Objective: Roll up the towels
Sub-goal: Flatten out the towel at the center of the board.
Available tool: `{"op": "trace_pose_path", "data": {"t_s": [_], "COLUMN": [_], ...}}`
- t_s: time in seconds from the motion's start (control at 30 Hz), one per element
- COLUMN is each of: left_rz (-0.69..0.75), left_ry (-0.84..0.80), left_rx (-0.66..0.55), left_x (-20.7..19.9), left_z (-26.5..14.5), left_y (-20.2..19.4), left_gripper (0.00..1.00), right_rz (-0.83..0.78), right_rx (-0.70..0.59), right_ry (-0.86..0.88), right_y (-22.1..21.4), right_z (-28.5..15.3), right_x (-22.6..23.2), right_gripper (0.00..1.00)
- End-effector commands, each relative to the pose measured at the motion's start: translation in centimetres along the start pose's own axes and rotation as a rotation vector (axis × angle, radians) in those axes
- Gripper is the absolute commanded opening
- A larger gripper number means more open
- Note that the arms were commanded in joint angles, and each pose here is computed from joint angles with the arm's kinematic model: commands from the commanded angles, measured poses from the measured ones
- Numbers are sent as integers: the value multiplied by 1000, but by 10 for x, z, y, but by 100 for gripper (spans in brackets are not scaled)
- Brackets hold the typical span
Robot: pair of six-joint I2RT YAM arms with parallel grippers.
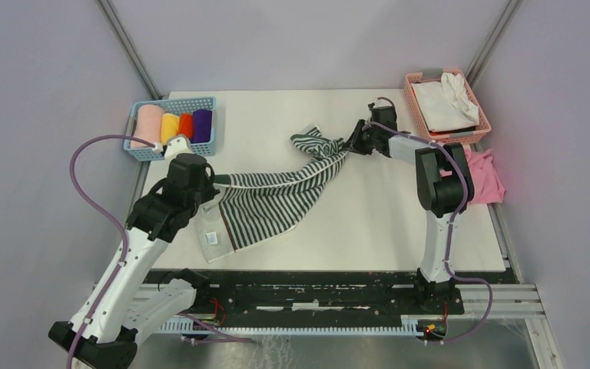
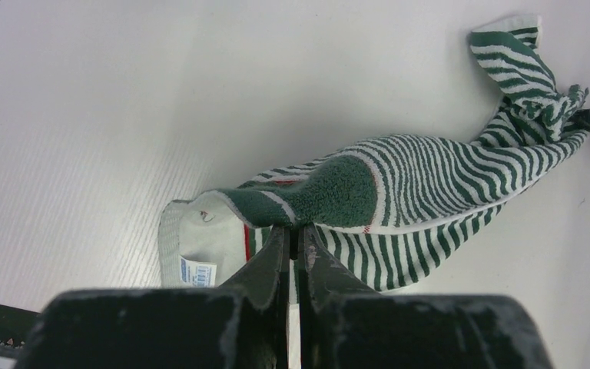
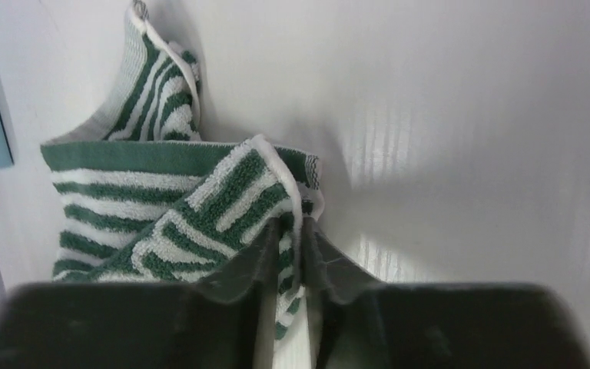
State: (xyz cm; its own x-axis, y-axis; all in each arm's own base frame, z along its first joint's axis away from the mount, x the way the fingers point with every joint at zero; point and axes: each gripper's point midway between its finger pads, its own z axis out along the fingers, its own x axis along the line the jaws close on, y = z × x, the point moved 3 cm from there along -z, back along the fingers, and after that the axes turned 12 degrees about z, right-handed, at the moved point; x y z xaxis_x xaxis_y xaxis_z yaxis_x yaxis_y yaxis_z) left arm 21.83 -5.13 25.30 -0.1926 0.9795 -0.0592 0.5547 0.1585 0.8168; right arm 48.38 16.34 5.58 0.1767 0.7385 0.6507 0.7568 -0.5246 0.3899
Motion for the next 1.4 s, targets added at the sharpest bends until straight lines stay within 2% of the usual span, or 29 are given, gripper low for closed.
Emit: {"op": "trace_pose_path", "data": {"t_s": [0.0, 0.07, 0.1, 0.17, 0.27, 0.3, 0.4, 0.53, 0.67, 0.83, 0.93, 1.03, 1.13, 1.23, 1.33, 1.37], "left_rz": [12, 13, 16, 19, -1, -25, -43, -38, -27, -46, -77, -137, -223, -288, -371, -406], "left_ry": [25, 22, 23, 34, 47, 35, 8, -66, -110, -133, -109, -63, -13, 31, 97, 93], "left_rx": [-40, -44, -47, -63, -152, -215, -306, -428, -491, -442, -341, -222, -103, -27, -28, -57], "left_x": [4, -1, -4, -6, -5, -6, -12, -29, -35, -25, -11, 6, 19, 31, 47, 50], "left_z": [3, 9, 13, 19, 20, 14, 10, -10, -28, -27, -7, 6, 18, 20, 12, 7], "left_y": [7, 11, 14, 29, 71, 97, 153, 225, 251, 199, 132, 63, 0, -46, -66, -65], "left_gripper": [3, 3, 3, 3, 3, 3, 3, 3, 3, 3, 3, 3, 3, 3, 4, 8], "right_rz": [-57, -71, -79, -92, -108, -114, -122, -118, -120, -116, -36, 74, 152, 182, 179, 175], "right_rx": [-36, -79, -117, -199, -309, -346, -440, -545, -623, -648, -630, -563, -409, -280, -202, -171], "right_ry": [121, 119, 113, 80, 9, 1, 14, 65, 95, 48, 14, -12, -90, -113, -160, -180], "right_y": [23, 40, 54, 83, 123, 135, 165, 195, 200, 160, 118, 63, 3, -44, -76, -84], "right_z": [-10, -27, -40, -73, -130, -148, -193, -248, -291, -315, -315, -304, -286, -282, -284, -285], "right_x": [34, 40, 44, 47, 47, 50, 60, 82, 92, 68, 40, 5, -33, -51, -67, -71], "right_gripper": [14, 1, 1, 0, 0, 0, 0, 0, 0, 1, 2, 4, 4, 6, 21, 27]}}
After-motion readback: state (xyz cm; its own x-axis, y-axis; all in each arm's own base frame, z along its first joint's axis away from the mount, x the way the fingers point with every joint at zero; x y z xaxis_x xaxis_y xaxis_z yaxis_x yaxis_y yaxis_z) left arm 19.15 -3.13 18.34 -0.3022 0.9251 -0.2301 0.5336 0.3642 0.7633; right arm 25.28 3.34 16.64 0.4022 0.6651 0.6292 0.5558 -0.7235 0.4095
